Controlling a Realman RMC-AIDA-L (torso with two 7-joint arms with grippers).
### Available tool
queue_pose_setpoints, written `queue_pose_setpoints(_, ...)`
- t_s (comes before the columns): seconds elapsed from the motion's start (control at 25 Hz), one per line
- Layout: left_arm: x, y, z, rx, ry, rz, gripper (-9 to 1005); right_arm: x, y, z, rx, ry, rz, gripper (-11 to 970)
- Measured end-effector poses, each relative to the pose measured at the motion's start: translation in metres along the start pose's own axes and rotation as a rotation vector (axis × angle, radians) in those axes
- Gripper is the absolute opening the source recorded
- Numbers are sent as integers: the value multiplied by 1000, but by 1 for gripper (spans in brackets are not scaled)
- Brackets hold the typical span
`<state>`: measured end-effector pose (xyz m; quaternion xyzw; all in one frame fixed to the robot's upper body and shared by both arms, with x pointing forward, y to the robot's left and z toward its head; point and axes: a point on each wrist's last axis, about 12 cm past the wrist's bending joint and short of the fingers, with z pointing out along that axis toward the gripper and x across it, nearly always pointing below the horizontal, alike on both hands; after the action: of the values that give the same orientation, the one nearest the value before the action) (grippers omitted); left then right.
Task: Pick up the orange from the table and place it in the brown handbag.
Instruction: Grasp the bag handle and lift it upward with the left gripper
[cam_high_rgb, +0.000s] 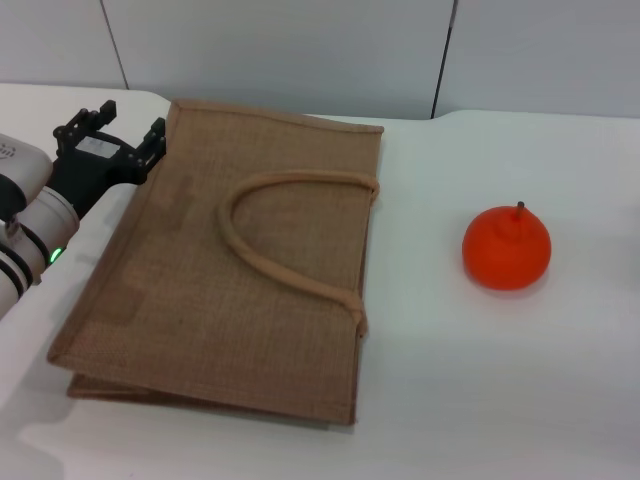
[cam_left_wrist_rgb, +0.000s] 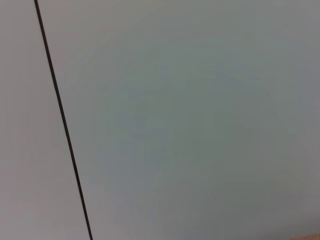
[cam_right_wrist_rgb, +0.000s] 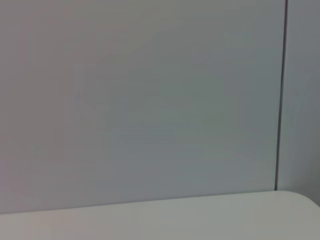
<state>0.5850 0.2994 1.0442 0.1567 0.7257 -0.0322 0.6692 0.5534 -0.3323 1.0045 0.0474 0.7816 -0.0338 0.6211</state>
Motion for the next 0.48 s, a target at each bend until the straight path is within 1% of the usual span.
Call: queue_pose_setpoints(0.48, -1, 0, 0, 0, -6, 0, 665, 0, 0, 1, 0, -1, 0, 865)
